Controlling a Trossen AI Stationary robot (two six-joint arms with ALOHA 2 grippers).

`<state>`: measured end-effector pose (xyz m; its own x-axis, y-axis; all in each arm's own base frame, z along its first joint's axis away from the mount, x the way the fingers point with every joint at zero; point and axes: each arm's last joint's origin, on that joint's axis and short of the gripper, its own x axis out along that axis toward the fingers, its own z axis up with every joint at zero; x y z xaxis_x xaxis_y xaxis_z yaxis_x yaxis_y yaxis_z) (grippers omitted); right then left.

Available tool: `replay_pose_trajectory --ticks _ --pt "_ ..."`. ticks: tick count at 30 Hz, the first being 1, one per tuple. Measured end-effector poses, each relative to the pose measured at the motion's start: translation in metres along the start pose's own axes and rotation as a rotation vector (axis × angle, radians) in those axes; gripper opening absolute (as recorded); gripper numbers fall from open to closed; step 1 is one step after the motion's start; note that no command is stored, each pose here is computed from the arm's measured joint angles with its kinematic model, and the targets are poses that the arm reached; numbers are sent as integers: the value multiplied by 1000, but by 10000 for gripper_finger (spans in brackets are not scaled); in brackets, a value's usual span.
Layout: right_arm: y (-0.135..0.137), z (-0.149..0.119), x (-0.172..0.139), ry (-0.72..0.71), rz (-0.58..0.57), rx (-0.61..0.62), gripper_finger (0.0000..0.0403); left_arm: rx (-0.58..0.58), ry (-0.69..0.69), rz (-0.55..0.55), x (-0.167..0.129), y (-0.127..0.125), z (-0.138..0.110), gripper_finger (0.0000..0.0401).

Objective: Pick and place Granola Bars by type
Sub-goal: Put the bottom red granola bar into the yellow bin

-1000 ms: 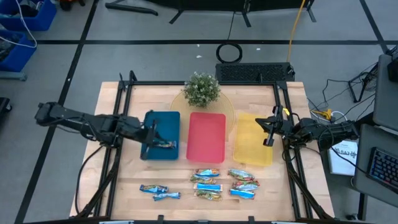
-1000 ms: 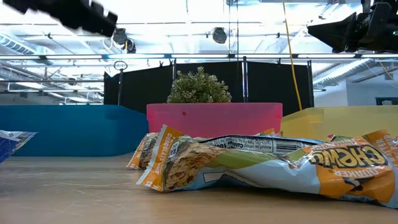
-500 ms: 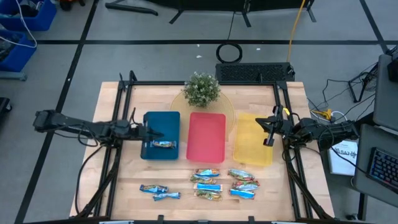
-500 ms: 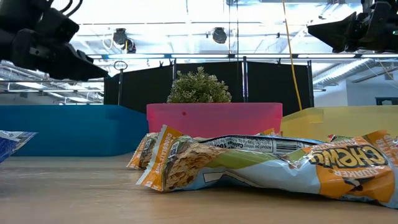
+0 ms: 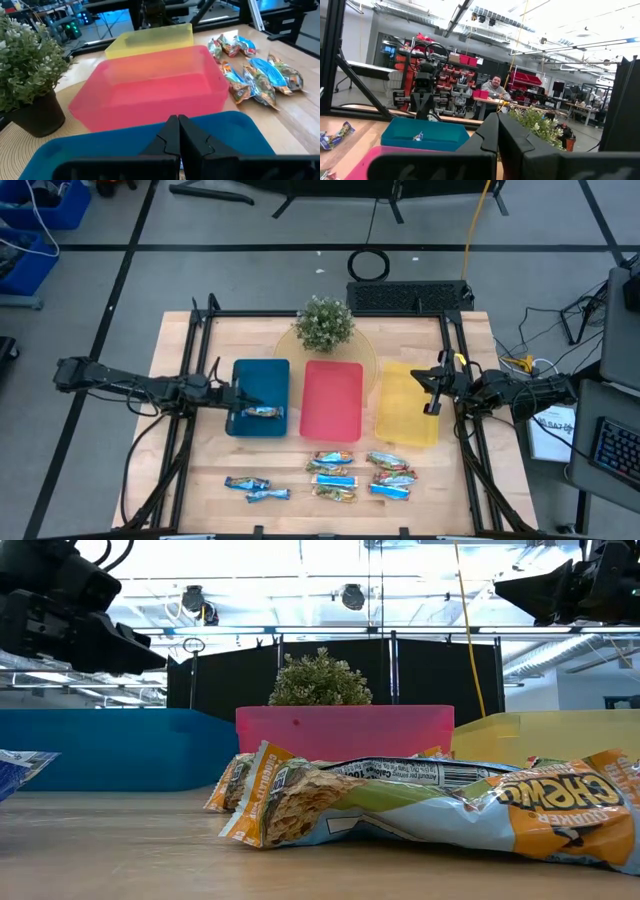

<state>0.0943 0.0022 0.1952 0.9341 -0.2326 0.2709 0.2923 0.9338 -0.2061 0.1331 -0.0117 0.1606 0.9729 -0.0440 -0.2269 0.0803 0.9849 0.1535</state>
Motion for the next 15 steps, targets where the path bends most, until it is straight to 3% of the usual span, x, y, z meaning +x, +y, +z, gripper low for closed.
replay_pose_trajectory --ticks 15 --pt "1 -2 0 21 6 -12 0 -14 2 1 0 0 0 15"
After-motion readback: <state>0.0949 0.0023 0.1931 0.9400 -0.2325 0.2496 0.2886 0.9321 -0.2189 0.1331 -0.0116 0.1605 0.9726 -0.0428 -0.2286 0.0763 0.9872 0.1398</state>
